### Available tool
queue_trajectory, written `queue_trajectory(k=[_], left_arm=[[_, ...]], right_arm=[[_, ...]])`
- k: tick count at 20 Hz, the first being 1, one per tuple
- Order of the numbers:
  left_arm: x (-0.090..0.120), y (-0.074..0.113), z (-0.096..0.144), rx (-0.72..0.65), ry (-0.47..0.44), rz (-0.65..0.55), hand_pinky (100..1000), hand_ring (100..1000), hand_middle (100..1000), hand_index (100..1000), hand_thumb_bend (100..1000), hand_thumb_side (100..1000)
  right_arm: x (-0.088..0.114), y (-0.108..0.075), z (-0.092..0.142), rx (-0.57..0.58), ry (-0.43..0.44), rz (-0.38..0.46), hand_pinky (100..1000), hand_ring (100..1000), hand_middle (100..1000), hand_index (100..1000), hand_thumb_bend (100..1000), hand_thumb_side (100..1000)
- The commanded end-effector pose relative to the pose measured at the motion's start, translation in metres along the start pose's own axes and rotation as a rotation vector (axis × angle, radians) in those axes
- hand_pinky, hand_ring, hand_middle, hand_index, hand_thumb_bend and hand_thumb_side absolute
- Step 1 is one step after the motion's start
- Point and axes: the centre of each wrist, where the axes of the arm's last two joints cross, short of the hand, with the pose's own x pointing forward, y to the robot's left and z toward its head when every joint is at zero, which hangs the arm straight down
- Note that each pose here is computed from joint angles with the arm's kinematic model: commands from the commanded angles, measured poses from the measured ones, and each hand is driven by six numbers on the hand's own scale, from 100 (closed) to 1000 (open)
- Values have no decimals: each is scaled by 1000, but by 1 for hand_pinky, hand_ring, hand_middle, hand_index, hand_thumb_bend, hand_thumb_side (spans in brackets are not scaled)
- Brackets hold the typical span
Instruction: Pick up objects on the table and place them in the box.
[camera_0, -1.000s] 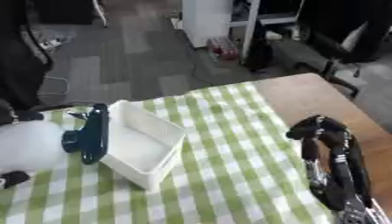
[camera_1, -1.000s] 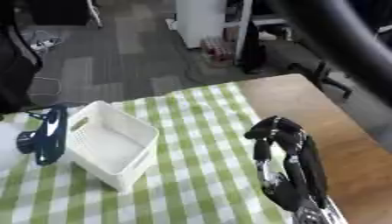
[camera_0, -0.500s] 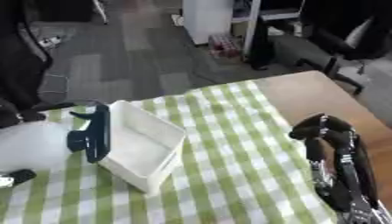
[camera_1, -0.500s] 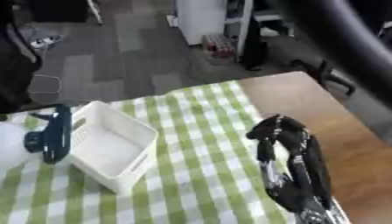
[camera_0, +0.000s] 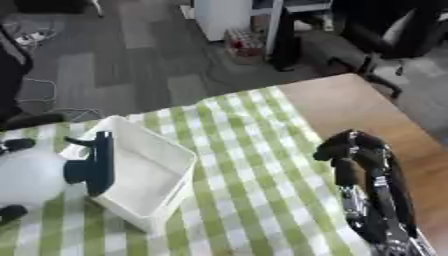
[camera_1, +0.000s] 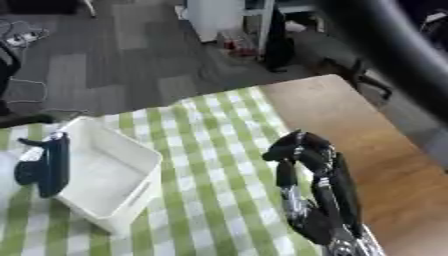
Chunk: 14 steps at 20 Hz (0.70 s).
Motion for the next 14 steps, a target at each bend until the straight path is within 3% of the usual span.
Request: queue_trajectory(k=[1, 14], left_arm=[[-23, 26, -3, 222, -164, 2, 100, 100, 100, 331, 191, 952], [-14, 67, -37, 257, -320, -236, 100, 100, 100, 339, 214, 993]], right_arm=[[0, -7, -12, -6, -47, 3, 305, 436, 521, 587, 100, 1000], [3, -12, -48, -25, -147, -70, 304, 432, 517, 583, 100, 1000]])
